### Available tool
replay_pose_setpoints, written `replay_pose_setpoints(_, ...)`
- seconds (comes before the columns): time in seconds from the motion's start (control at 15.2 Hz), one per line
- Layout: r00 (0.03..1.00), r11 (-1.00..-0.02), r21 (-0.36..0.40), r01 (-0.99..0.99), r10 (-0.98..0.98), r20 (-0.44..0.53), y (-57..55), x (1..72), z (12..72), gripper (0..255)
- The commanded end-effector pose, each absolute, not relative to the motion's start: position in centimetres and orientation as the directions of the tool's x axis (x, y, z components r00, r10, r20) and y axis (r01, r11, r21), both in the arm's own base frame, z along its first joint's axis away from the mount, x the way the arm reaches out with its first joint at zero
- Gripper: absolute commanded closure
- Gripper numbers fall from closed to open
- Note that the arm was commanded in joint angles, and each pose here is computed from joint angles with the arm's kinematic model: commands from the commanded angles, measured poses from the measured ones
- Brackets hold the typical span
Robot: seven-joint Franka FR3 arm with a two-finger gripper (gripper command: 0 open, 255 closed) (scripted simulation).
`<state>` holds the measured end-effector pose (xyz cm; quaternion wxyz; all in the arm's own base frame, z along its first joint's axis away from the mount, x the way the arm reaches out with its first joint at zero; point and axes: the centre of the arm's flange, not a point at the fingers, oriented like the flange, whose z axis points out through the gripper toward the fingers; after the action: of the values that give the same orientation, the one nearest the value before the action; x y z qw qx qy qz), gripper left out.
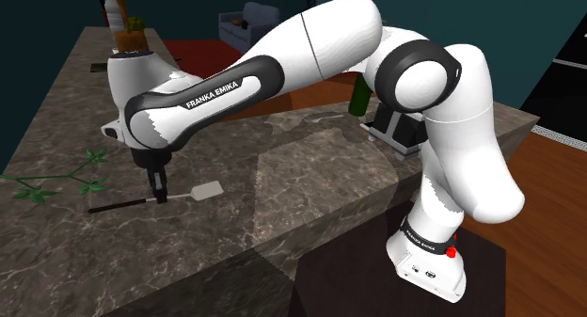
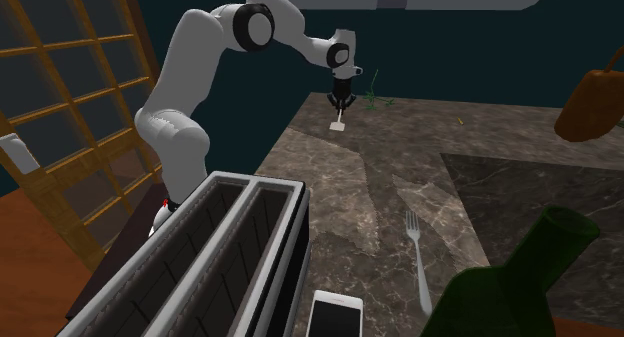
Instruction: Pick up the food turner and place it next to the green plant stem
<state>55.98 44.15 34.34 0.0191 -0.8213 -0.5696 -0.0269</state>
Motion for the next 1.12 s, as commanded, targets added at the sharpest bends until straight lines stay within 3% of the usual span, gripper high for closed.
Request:
replay_pose_setpoints(0.0,0.350,-0.350,0.000,0.937,0.935,0.066,44.1,56.0,34.3,255)
replay_pose_setpoints(0.26,0.350,-0.350,-0.001,0.937,0.935,0.066,44.1,56.0,34.3,255)
replay_pose_setpoints(0.33,0.350,-0.350,-0.001,0.937,0.935,0.066,44.1,56.0,34.3,0)
replay_pose_setpoints(0.66,0.350,-0.350,-0.001,0.937,0.935,0.066,44.1,56.0,34.3,0)
replay_pose_setpoints(1.06,0.350,-0.350,0.000,0.937,0.935,0.066,43.8,55.9,39.2,0)
